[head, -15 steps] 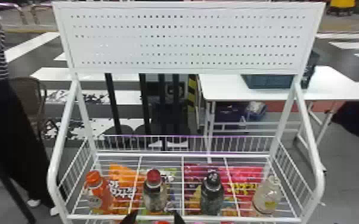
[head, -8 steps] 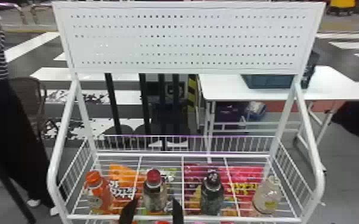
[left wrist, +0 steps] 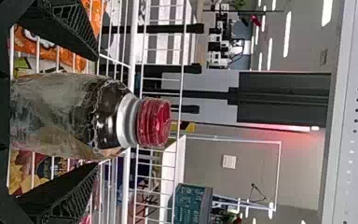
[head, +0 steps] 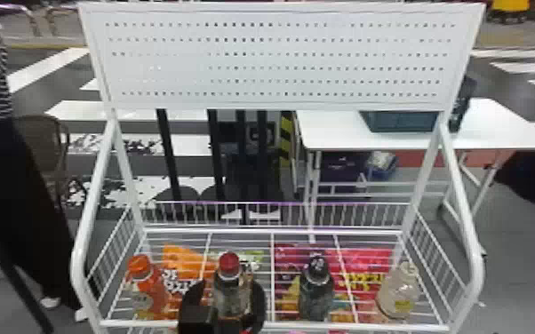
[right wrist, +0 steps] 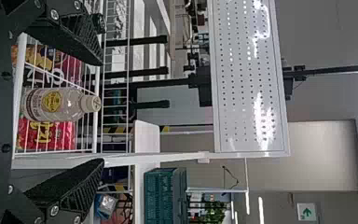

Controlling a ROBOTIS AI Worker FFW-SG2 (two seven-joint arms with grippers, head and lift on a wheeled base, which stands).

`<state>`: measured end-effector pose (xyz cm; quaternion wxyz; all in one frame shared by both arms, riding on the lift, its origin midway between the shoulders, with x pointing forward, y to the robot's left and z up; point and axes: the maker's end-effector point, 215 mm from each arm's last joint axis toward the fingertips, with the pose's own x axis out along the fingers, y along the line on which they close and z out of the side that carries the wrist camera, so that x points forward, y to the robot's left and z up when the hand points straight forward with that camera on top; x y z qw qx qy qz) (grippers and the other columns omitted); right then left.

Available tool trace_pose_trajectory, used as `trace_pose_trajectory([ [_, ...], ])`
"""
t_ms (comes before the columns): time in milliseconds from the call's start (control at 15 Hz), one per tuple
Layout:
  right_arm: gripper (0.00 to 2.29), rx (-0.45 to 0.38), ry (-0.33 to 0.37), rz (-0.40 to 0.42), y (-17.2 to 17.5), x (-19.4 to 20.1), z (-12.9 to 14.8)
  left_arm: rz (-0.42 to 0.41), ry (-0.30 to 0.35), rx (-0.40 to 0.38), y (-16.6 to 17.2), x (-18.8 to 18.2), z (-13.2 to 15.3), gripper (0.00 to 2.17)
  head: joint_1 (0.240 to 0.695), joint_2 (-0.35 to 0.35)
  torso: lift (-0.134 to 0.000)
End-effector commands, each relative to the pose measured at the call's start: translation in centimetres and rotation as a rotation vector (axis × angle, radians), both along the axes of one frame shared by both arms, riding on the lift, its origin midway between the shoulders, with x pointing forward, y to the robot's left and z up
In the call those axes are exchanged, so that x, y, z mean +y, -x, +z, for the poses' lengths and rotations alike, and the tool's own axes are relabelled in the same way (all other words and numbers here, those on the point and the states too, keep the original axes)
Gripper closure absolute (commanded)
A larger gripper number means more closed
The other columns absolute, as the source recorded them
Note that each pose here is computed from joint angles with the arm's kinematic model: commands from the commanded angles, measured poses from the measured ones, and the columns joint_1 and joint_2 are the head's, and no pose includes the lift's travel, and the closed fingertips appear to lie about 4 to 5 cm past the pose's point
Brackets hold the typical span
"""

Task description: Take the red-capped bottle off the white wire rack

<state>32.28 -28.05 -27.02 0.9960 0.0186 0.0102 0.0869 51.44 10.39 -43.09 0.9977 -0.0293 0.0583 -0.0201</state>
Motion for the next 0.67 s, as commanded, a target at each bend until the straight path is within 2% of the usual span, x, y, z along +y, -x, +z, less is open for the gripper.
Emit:
trace_pose_trajectory([
  [0, 0.15, -0.001, 0.003, 0.002, 0.0, 0.0, 0.0, 0.004, -0.009, 0.037, -1.1, 0.2, -0.9, 0.08, 0.499, 0.000, 0.000],
  [200, 0.15, 0.001, 0.006, 0.000, 0.0, -0.2, -0.1, 0.015, -0.005, 0.024, -1.9, 0.4, -0.8, 0.09, 0.499, 0.000, 0.000],
  [333, 0.15, 0.007, 0.010, -0.005, 0.0, -0.5, -0.4, 0.028, 0.001, 0.016, -2.0, 0.4, -0.5, 0.24, 0.499, 0.000, 0.000],
  [467, 0.16, 0.007, 0.011, -0.005, 0.0, -0.5, -0.4, 0.045, 0.006, 0.014, -2.1, 0.7, -0.3, 0.77, 0.499, 0.000, 0.000],
  [533, 0.15, 0.005, 0.011, -0.005, 0.0, -0.5, -0.3, 0.048, 0.003, 0.019, -2.0, 0.8, -0.5, 0.93, 0.499, 0.000, 0.000],
  [600, 0.15, 0.008, 0.011, -0.006, -0.1, -0.5, -0.5, 0.051, 0.005, 0.018, -1.9, 0.8, -0.5, 0.97, 0.499, 0.000, 0.000],
])
